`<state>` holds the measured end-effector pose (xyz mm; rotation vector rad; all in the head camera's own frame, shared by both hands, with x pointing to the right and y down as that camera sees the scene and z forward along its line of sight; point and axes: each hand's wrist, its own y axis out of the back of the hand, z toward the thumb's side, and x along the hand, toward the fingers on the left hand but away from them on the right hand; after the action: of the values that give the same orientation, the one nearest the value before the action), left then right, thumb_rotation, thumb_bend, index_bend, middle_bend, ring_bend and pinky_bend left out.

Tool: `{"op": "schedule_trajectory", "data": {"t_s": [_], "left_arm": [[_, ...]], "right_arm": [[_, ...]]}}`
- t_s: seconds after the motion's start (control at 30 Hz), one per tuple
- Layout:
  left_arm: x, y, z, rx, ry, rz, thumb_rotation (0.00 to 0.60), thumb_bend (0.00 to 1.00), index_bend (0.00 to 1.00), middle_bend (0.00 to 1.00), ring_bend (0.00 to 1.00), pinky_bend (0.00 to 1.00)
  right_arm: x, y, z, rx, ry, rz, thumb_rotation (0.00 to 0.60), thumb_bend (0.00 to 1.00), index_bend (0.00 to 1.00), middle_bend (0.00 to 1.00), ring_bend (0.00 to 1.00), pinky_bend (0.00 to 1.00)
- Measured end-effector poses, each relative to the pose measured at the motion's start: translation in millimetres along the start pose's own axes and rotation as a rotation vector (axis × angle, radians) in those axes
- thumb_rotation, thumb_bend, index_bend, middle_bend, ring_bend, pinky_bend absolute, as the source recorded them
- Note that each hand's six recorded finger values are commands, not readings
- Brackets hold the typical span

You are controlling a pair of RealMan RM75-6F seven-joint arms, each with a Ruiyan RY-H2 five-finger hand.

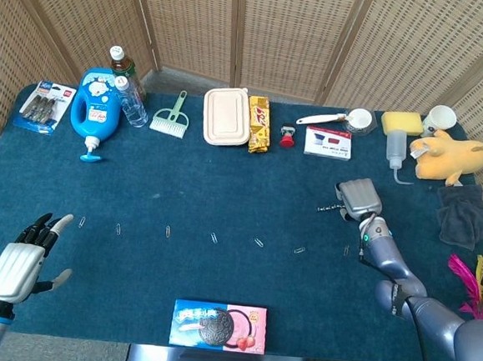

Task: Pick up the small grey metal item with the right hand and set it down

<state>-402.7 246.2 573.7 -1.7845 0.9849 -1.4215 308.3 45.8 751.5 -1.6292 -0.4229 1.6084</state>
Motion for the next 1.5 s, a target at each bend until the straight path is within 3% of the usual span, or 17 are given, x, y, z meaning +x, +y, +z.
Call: {"op": "schedule_trajectory", "data": {"t_s": [1.5], "left_arm": [[-2.6,2.6,-6.7,-0.007,0.01,0.02,0.6,0.42,0.02,0.15,0.05,0.15]], "right_arm": [[0.5,-2.2,8.7,0.01,-0.015,0.024,0.6,0.4,0.52,0.75,0.76,0.51]]}}
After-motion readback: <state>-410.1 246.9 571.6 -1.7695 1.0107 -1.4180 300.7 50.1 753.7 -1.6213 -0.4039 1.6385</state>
